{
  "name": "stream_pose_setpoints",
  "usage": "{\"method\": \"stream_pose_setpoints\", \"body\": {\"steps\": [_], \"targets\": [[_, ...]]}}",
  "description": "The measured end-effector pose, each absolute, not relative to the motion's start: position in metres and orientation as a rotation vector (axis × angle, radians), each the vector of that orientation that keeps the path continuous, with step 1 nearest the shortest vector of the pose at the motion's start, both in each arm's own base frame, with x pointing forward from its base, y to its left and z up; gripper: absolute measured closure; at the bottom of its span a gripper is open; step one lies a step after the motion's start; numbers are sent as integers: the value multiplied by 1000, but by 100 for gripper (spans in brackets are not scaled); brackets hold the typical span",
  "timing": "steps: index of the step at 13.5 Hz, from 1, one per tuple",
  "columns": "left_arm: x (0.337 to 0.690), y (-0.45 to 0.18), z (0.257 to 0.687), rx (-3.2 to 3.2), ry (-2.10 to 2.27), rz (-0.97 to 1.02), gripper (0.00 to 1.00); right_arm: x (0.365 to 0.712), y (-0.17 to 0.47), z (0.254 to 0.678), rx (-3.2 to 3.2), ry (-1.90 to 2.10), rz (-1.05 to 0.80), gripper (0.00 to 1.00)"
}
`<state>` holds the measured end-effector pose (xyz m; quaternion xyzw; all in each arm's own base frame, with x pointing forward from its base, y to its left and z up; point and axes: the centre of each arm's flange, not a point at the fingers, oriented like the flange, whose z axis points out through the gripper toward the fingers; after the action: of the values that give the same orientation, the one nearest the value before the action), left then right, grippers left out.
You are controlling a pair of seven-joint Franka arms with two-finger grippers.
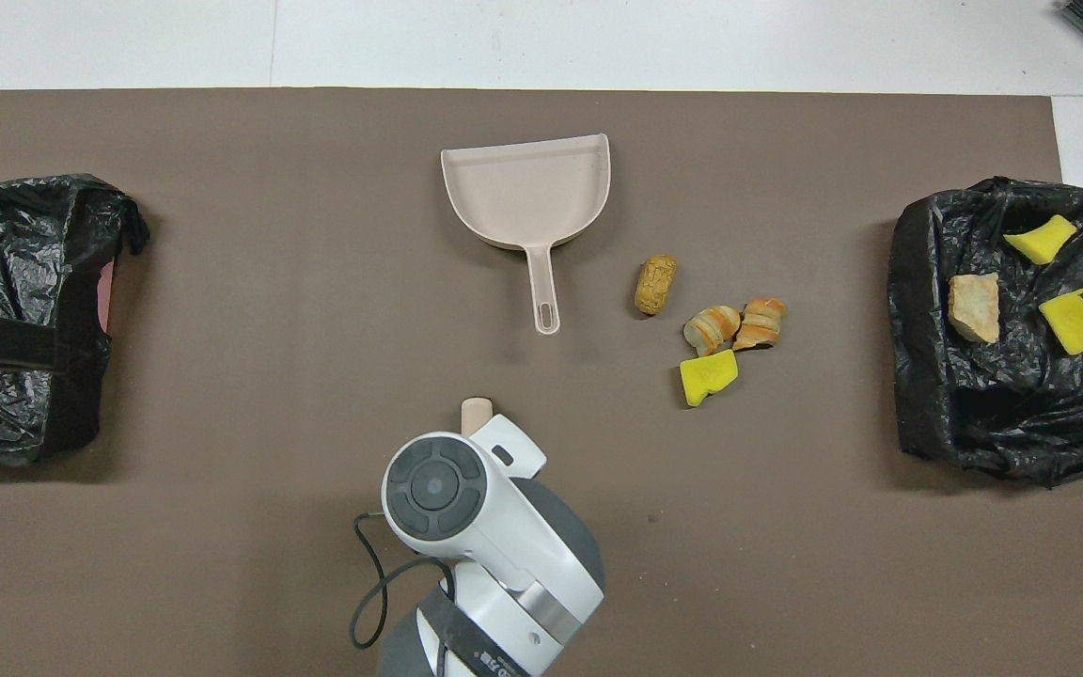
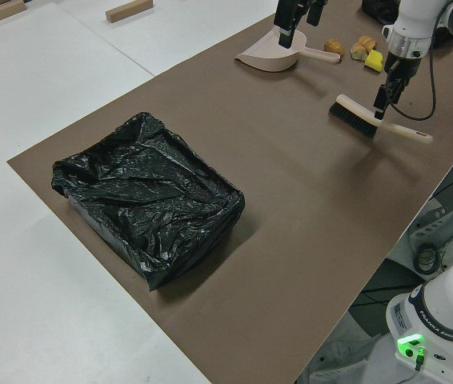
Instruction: Sweep and dump trash in bin
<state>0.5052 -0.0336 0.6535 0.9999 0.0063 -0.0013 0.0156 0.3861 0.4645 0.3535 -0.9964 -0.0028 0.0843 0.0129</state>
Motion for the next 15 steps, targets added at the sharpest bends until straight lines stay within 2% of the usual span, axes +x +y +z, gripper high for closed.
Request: {"method": "stream_pose_setpoints", "body": {"steps": [2, 3, 4, 6, 7, 9, 10, 11, 15], "targets": [[505, -34, 654, 3110, 20, -4, 0, 359, 461, 341, -3116, -21, 275, 6], [505, -34, 654, 3110, 20, -4, 0, 351, 461, 339, -3121, -22, 280, 12], [505, -34, 654, 3110, 20, -4, 0, 346, 461, 338, -3125, -23, 283, 13], [505, -34, 653, 3111, 20, -6, 0, 344, 459, 338, -3127, -24, 285, 30], [505, -36, 653, 3111, 15, -5, 0, 343, 459, 337, -3128, -25, 287, 30], [512, -40, 657, 3107, 4, 81, 0, 342, 458, 336, -3130, -26, 291, 49], [520, -46, 657, 3098, -10, 160, 0, 341, 458, 336, -3129, -25, 294, 64], [527, -57, 654, 3088, -39, 213, 0, 340, 458, 337, -3130, -21, 299, 74], [556, -131, 610, 3054, -211, 245, 0, 338, 452, 359, -3157, 57, 357, 74]]}}
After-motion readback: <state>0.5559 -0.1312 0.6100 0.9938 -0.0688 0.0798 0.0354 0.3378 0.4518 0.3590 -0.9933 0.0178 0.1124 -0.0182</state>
